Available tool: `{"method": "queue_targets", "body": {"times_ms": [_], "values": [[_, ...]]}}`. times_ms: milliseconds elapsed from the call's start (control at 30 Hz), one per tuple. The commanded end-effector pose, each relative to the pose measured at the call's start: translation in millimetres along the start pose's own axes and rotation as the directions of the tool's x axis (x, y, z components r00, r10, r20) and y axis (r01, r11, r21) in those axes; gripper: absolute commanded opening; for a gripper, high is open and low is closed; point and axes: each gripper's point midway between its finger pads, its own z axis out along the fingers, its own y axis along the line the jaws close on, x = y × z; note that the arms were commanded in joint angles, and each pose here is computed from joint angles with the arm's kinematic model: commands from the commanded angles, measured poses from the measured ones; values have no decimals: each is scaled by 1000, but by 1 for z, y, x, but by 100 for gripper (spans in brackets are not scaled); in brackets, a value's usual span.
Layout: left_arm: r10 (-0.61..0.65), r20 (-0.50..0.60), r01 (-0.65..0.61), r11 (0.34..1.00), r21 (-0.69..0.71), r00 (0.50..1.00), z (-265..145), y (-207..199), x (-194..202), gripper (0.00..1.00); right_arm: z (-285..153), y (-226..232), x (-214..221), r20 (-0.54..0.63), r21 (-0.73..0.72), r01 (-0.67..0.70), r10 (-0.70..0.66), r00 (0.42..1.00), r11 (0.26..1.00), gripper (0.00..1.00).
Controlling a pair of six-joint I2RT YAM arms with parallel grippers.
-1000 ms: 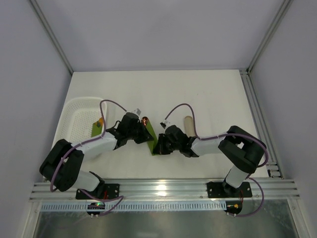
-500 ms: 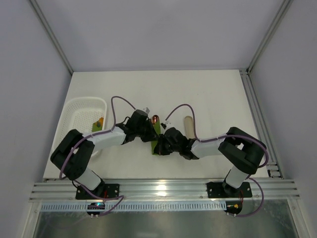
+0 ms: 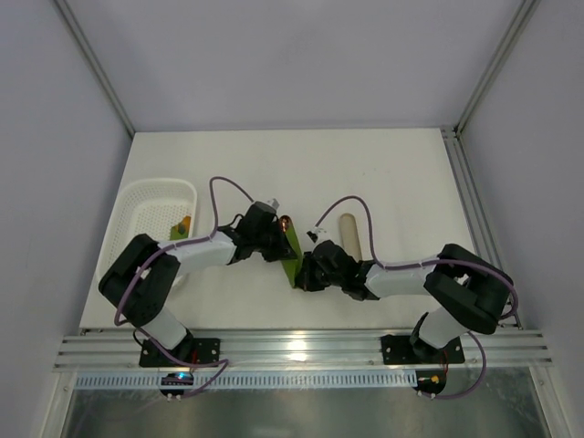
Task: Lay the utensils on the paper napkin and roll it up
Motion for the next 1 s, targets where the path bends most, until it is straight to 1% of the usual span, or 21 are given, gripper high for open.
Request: {"method": "queue_targets", "body": {"times_ms": [0, 33, 67, 333, 567, 733, 967], "values": [[36, 27, -37, 998, 60, 999, 0, -25, -10, 0, -14, -8, 5, 3, 35, 23, -24, 1000, 999, 5], [35, 23, -36, 998, 60, 999, 1, -25, -9, 0, -17, -10, 7, 1, 37, 23, -23, 1000, 999, 4], [37, 22, -39, 997, 64, 999, 2, -28, -9, 0, -18, -15, 3, 27, 63, 21, -23, 999, 998, 4], [59, 23, -61, 994, 89, 998, 9, -44, -6, 0, -33, -14, -3, 68, 55, 14, -18, 998, 998, 5], [65, 9, -66, 995, 72, 998, 17, -42, -6, 0, -46, -8, -11, 99, 43, 16, -21, 995, 999, 5], [73, 4, -73, 994, 79, 997, 21, -46, -7, 0, -53, -12, -22, 130, 89, 44, -55, 990, 995, 5], [82, 10, -83, 994, 71, 997, 27, -49, -10, 0, -56, 4, -30, 140, 29, 73, -76, 987, 997, 5]]}}
